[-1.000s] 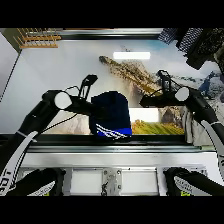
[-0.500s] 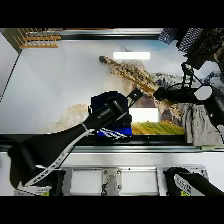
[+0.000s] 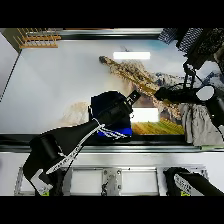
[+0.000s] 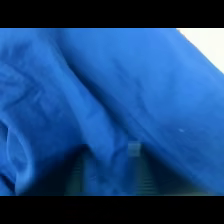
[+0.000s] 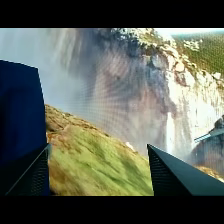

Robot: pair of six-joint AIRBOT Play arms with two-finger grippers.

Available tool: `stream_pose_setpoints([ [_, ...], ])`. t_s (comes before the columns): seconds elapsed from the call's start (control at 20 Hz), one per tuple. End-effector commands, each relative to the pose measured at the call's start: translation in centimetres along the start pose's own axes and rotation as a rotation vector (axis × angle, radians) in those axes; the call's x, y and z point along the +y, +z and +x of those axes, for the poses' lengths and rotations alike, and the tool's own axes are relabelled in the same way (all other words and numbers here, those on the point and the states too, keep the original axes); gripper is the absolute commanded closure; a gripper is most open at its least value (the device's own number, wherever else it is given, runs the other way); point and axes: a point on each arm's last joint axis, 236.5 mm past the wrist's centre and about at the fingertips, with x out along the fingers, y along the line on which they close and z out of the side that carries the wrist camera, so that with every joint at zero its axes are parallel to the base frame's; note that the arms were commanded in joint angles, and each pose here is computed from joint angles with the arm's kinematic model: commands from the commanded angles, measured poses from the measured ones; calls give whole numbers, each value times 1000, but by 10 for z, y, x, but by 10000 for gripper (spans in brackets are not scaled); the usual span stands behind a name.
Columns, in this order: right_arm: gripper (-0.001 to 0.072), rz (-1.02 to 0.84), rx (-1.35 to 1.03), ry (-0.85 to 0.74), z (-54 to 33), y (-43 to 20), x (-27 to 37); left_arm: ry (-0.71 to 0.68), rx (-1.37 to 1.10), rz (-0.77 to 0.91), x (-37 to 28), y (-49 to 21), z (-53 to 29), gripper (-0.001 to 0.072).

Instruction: Fold the clothes and pants, and hang the long-sleeved shirts on hangers.

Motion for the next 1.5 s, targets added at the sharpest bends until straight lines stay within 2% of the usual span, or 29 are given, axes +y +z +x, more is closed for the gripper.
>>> stream_pose_setpoints([
  [0.0, 51, 0, 0, 0, 0, 0, 0, 17, 2, -13, 11, 0, -4, 696],
  [0.15, 51, 0, 0, 0, 0, 0, 0, 20, -69, -60, 43, 12, -33, 696],
  [0.35, 52, 1, 0, 0, 0, 0, 0, 53, -189, -138, 121, 23, -70, 696],
  [0.55, 51, 1, 1, 0, 0, 0, 0, 79, -198, -229, 175, 15, -58, 694],
  [0.6, 51, 1, 1, 0, 0, 0, 0, 62, -180, -251, 179, 11, -49, 626],
  [0.65, 52, 1, 3, 0, 0, -1, 0, 46, -162, -274, 182, 7, -39, 351],
  [0.7, 51, 1, 4, 0, 0, -1, 0, 42, -144, -295, 188, 2, -30, 109],
  [0.75, 51, 1, 12, 0, 1, -3, 0, 41, -132, -320, 196, -3, -24, 88],
  [0.9, 49, -17, 79, 5, 5, -18, -1, 41, -107, -469, 235, -21, -28, 88],
  [1.0, 48, -6, 176, 14, 17, -43, -5, -71, -171, -578, 240, -17, -49, 92],
  [1.05, 49, -4, 229, 42, 26, -58, -3, -141, -224, -611, 237, -11, -61, 233],
  [1.1, 48, 11, 287, 93, 39, -74, 2, -207, -283, -639, 234, -6, -75, 481],
  [1.15, 49, 34, 332, 154, 51, -87, 11, -261, -333, -670, 228, -3, -89, 639],
  [1.2, 49, 72, 366, 220, 64, -96, 20, -295, -362, -694, 221, -4, -99, 697],
  [1.45, 51, 202, 500, 438, 128, -140, 77, -355, -376, -672, 174, -27, -119, 696],
])
